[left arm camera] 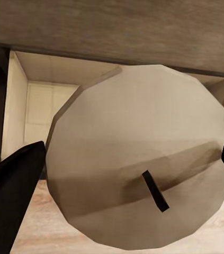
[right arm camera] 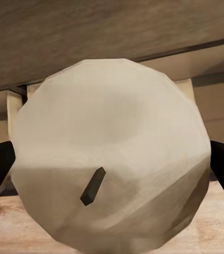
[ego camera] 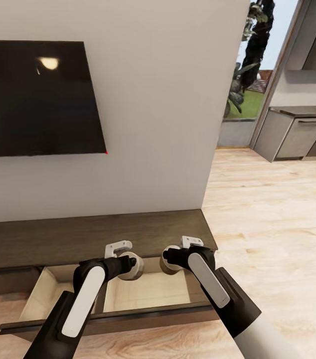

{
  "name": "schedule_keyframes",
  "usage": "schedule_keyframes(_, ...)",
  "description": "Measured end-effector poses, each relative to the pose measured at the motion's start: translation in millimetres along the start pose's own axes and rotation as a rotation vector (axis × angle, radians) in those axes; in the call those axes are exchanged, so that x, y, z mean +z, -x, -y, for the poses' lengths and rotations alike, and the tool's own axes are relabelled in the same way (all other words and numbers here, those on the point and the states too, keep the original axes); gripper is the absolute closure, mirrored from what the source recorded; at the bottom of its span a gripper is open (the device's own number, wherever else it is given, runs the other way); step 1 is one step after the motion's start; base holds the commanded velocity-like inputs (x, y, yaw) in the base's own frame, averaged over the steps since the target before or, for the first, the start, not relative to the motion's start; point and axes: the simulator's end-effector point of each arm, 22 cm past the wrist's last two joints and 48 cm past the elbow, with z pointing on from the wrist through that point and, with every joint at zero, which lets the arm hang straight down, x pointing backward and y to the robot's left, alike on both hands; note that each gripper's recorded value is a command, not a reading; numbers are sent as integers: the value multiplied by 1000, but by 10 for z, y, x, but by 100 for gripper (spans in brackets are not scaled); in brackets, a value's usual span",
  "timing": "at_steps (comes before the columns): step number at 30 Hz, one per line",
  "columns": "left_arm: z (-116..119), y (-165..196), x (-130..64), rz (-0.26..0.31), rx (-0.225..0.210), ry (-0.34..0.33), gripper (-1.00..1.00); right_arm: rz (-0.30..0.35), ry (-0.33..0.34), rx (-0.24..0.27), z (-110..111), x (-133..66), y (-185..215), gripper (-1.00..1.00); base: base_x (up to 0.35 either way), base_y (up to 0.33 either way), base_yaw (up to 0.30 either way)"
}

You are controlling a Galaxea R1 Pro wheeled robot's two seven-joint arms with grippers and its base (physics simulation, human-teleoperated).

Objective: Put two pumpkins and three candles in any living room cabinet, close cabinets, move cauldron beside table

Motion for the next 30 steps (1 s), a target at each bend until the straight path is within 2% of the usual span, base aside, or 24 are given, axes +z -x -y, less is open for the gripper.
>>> schedule_keyframes(17,-81,-153,224,-16,7,11,100,-4,8,-1,48,214,-119,100,0,0,0)
schedule_keyframes(25,-70,-183,224,-31,8,3,100,-15,16,-2,33,225,-146,100,0,0,0)
schedule_keyframes(30,-79,-225,286,-34,8,1,100,-24,14,-2,65,304,-208,100,0,0,0)
